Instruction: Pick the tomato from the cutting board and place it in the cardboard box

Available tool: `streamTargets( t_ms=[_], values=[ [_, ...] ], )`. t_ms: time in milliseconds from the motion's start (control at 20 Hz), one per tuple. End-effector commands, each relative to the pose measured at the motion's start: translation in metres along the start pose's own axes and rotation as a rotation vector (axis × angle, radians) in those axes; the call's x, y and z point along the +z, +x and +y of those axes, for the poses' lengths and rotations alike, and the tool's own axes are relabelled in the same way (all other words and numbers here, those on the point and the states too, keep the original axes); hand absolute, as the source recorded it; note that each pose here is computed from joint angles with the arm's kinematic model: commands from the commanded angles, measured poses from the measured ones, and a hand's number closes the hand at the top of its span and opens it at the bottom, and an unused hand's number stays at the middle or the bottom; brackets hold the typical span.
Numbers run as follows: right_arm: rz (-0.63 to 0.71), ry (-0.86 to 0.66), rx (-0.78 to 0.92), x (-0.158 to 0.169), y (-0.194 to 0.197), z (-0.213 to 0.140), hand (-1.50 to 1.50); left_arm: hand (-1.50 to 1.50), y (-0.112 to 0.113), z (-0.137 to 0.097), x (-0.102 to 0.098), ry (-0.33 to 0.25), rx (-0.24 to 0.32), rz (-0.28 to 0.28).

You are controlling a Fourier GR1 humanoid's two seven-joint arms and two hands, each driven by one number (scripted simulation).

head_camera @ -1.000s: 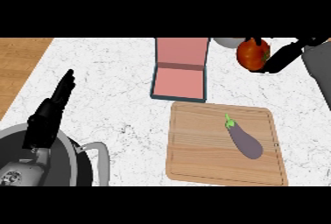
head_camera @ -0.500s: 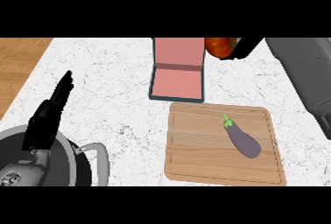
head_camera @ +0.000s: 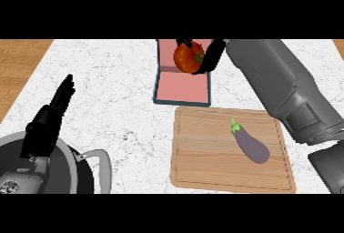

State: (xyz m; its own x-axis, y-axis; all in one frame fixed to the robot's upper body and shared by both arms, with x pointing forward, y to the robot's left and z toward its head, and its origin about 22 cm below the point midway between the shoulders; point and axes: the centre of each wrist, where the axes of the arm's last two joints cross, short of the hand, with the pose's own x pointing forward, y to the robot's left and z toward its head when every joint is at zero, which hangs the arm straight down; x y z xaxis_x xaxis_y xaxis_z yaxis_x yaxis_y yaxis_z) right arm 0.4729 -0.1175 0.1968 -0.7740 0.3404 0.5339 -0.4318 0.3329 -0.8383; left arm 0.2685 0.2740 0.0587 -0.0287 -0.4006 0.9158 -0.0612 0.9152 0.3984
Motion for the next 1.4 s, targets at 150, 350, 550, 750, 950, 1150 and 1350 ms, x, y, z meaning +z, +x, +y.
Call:
streamTargets(
  t_ms=[150,350,550,750,950,1150,1350],
  values=[
    [0.080,0.088,0.041,-0.022,-0.006,0.057,1.50,0.00,-0.021,-0.025,0.013,-0.048,0.049,0.093],
    [0.142,0.083,-0.047,-0.032,-0.004,0.074,-1.50,0.00,-0.022,-0.014,0.009,-0.042,0.033,0.087],
    [0.126,0.069,-0.085,-0.037,-0.003,0.098,-1.50,0.00,-0.025,-0.024,0.011,-0.031,0.036,0.094],
    [0.094,-0.040,-0.240,-0.024,-0.013,0.080,-1.50,0.00,-0.025,-0.026,0.016,-0.043,0.024,0.090],
    [0.107,-0.244,-0.411,-0.023,-0.014,0.079,-1.50,0.00,-0.022,-0.009,0.010,-0.022,0.022,0.078],
    [0.103,-0.339,-0.565,-0.006,-0.023,0.055,-1.50,0.00,-0.018,-0.024,0.016,-0.052,0.036,0.070],
    [0.107,-0.438,-0.664,0.012,-0.030,0.030,-1.50,0.00,-0.014,-0.013,-0.002,-0.025,0.024,0.069]
  ],
)
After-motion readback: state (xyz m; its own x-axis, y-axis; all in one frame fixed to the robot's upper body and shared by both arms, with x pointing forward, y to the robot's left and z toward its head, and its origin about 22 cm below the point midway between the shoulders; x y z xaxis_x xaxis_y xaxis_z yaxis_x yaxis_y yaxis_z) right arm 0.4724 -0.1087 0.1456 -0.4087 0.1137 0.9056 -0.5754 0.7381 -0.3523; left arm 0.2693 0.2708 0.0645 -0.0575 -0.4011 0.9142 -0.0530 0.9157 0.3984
